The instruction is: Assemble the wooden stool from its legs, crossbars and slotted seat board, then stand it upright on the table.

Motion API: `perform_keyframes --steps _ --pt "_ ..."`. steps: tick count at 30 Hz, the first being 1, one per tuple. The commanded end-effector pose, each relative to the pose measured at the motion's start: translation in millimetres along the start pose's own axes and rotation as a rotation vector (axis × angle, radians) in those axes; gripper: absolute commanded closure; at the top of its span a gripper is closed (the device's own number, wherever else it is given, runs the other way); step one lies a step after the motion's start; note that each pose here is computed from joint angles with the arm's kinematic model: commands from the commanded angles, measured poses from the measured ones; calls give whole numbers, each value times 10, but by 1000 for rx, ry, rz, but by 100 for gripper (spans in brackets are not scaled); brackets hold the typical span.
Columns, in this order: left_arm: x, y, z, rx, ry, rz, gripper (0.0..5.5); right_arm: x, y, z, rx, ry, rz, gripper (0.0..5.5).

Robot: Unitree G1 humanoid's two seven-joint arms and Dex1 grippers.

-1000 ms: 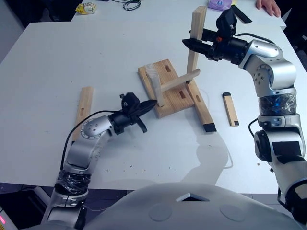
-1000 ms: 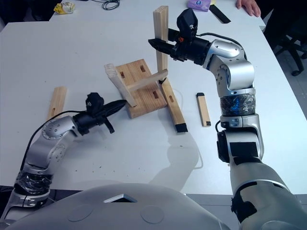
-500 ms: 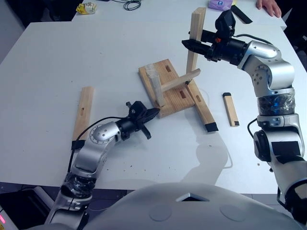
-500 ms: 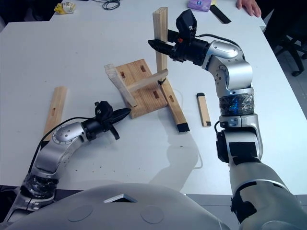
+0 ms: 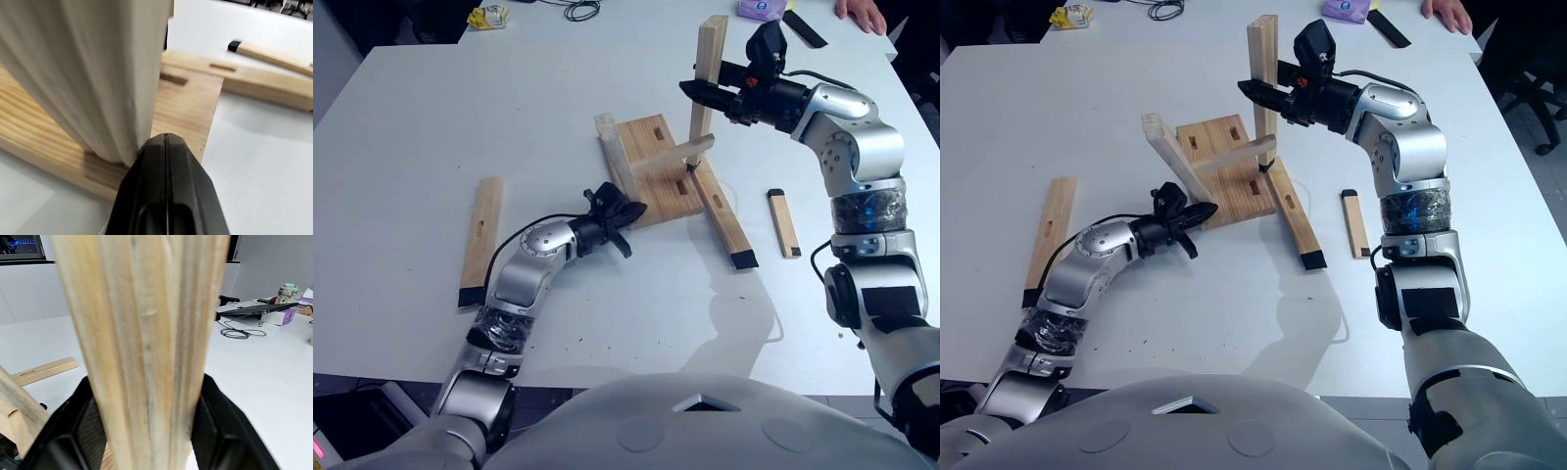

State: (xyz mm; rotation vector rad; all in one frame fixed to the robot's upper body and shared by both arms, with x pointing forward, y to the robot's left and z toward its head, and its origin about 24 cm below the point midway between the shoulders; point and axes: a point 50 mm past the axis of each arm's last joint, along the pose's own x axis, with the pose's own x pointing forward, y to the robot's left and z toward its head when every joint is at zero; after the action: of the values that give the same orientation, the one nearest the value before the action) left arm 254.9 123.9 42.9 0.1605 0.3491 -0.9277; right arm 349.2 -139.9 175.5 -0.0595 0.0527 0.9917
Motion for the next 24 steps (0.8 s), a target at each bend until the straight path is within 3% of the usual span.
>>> perform_keyframes --steps 1,12,19,24 --pt "-11 77 -202 94 241 -41 550 -4 15 97 -23 -33 -12 345" --pt "-584 155 -522 180 511 -116 550 -163 69 38 -4 -47 -86 345" --pt "-912 -109 -627 115 540 -208 550 -251 43 -28 19 -49 -155 345" --pt "-1165 -262 -657 93 570 -248 550 -293 237 -85 105 -59 -64 345"
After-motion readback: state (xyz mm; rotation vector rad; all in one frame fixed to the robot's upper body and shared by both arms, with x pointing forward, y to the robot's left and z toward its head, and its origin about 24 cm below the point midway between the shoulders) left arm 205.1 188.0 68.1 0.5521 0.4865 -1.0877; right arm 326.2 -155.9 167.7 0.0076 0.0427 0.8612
